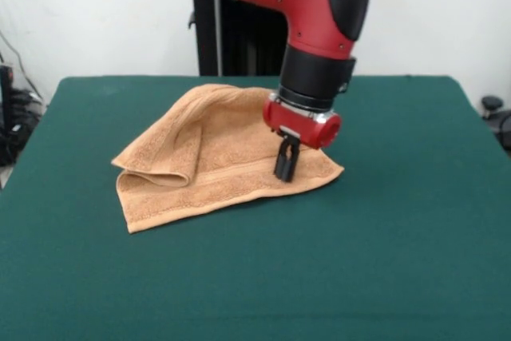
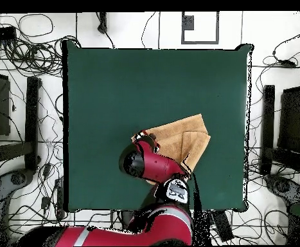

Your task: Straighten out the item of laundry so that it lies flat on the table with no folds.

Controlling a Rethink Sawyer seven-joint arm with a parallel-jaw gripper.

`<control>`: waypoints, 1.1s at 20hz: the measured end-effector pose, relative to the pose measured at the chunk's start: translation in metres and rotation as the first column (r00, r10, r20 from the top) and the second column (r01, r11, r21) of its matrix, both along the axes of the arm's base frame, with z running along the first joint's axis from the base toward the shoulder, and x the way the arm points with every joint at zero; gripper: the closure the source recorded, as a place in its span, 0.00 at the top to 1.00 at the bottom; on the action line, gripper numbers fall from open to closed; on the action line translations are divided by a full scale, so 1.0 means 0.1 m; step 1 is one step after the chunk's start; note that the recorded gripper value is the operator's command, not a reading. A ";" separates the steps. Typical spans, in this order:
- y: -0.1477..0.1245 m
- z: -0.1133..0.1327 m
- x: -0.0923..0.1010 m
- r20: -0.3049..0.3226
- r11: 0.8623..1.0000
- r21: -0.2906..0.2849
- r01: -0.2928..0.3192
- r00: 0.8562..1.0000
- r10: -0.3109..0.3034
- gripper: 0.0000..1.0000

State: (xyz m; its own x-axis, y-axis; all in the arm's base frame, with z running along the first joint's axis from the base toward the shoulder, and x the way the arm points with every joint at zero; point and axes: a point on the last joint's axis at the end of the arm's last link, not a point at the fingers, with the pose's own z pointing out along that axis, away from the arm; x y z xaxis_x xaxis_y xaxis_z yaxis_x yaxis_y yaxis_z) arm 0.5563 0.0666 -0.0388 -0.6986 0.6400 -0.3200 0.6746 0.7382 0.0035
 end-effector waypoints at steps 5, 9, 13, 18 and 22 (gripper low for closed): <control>0.28 0.14 0.19 0.039 0.997 0.059 0.046 0.998 -0.048 0.00; 0.51 0.25 0.28 0.060 0.992 0.092 0.082 0.994 -0.088 0.00; 0.72 0.36 0.33 0.078 0.989 0.111 0.098 0.991 -0.107 0.00; 0.81 0.47 0.31 0.083 0.989 0.111 0.094 0.991 -0.103 0.00; 0.75 0.49 0.19 0.043 0.992 0.074 0.102 0.994 -0.105 0.00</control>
